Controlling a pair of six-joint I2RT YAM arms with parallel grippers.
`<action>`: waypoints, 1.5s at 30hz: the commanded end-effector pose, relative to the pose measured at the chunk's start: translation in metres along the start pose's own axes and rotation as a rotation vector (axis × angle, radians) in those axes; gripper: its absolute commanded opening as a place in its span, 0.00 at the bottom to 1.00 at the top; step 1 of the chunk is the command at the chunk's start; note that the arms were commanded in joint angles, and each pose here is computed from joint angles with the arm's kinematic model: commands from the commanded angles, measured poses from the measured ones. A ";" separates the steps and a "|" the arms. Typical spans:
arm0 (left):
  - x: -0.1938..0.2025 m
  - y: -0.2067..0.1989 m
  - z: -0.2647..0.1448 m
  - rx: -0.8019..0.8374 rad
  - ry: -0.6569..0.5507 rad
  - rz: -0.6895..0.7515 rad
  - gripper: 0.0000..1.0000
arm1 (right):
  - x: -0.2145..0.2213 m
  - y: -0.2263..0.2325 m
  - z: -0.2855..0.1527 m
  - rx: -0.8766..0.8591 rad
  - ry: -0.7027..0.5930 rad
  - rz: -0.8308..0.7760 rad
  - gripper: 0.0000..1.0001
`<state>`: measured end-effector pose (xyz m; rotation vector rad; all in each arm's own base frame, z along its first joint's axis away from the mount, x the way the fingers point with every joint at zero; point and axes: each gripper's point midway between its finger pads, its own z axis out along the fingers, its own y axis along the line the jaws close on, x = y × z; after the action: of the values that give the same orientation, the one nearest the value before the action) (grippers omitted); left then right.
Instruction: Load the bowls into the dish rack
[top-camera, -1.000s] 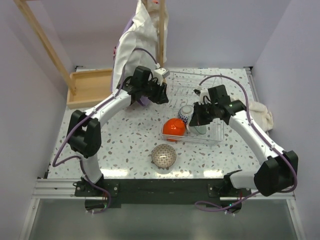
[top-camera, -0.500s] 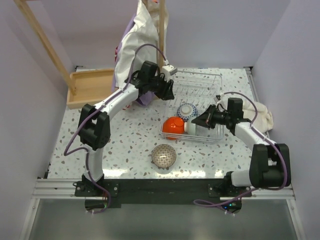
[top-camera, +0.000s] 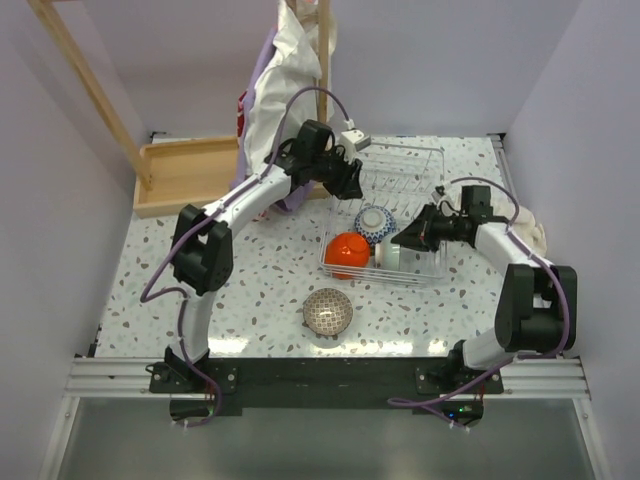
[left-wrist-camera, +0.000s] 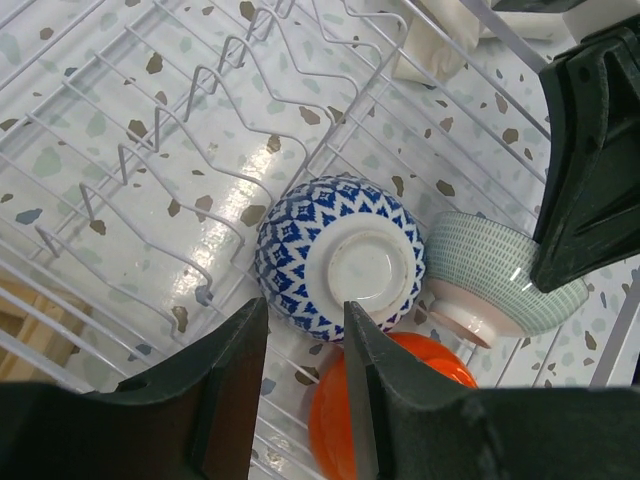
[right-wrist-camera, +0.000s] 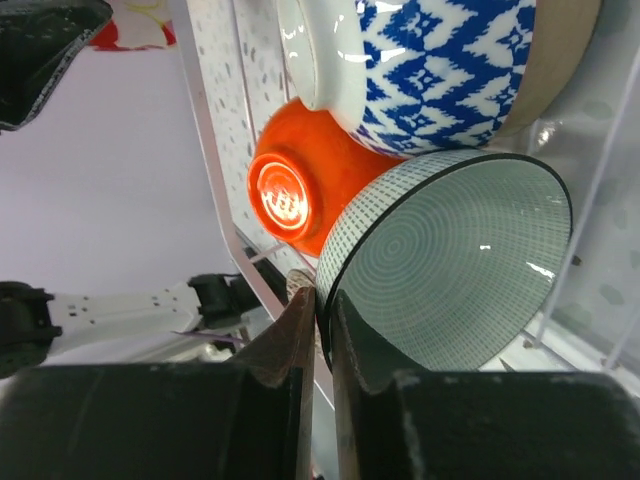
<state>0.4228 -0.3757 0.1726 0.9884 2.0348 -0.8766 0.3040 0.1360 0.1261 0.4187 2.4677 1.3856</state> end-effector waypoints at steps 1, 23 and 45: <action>-0.033 -0.013 -0.012 0.033 -0.088 0.050 0.41 | 0.002 -0.034 -0.021 0.248 -0.012 -0.064 0.17; -0.028 -0.057 -0.031 0.097 -0.113 0.190 0.41 | -0.031 -0.003 -0.123 0.659 -0.238 -0.363 0.30; 0.011 -0.063 -0.022 -0.062 0.091 0.338 0.53 | 0.098 0.078 -0.112 0.199 -0.007 -1.613 0.46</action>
<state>0.3389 -0.3868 0.1733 1.3304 1.9130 -0.7001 0.1788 0.1179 0.2569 -0.9864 1.9605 0.4285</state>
